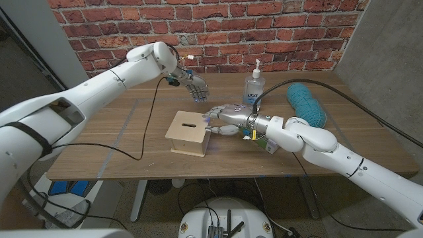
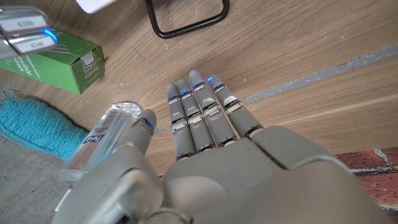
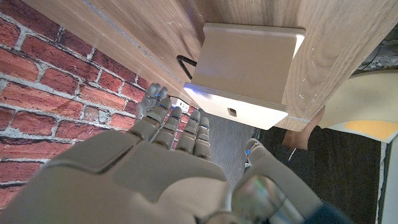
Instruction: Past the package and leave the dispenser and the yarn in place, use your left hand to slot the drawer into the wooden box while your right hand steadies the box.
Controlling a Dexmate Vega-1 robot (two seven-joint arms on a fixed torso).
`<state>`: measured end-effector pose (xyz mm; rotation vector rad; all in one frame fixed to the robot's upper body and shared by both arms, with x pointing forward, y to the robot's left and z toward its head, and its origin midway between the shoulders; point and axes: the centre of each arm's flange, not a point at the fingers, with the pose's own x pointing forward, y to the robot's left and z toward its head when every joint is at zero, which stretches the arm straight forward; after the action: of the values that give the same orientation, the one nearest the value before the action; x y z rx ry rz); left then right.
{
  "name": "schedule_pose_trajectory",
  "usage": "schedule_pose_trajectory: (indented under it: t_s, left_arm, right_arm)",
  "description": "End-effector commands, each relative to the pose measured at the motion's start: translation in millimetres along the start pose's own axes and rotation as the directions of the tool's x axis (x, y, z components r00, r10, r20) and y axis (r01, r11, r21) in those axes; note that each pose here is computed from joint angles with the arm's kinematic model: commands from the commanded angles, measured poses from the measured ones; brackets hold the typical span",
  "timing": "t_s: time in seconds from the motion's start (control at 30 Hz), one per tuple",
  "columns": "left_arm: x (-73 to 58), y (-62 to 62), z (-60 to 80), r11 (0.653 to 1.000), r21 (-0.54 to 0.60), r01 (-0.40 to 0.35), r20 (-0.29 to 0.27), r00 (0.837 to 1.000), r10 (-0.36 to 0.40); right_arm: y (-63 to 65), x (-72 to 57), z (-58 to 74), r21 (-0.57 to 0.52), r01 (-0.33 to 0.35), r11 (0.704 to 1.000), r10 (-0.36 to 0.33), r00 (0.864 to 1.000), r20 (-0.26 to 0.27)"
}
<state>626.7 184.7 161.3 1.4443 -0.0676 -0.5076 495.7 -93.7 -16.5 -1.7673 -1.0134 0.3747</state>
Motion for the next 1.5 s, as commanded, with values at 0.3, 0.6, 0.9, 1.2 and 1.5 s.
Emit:
schedule_pose_trajectory:
  t_s: [0.3, 0.6, 0.9, 1.2, 1.5]
  left_arm:
    - [-13.5, -14.7, -23.2, 0.966, -0.124, -0.227, 0.037, 0.972, 0.233]
    - [-19.0, -24.8, -34.8, 0.921, -0.203, -0.332, 0.056, 0.935, 0.349]
    - [-28.3, -36.1, -41.4, 0.865, -0.253, -0.432, 0.049, 0.888, 0.458]
    - [-32.3, -49.8, -52.7, 0.775, -0.313, -0.549, 0.036, 0.809, 0.587]
    - [-27.4, -58.6, -58.9, 0.718, -0.369, -0.59, 0.043, 0.761, 0.648]
  right_arm:
    - [-9.8, -3.7, -23.3, 0.053, 0.042, 0.998, -0.037, 0.996, -0.086]
    - [-13.1, -8.1, -32.8, 0.081, 0.077, 0.994, -0.065, 0.988, -0.137]
    - [-11.2, -13.3, -35.3, 0.129, 0.138, 0.982, -0.112, 0.976, -0.188]
    - [-6.2, -17.1, -36.8, 0.182, 0.174, 0.968, -0.13, 0.964, -0.233]
    - [-0.8, -27.2, -42.5, 0.252, 0.227, 0.941, -0.147, 0.942, -0.301]
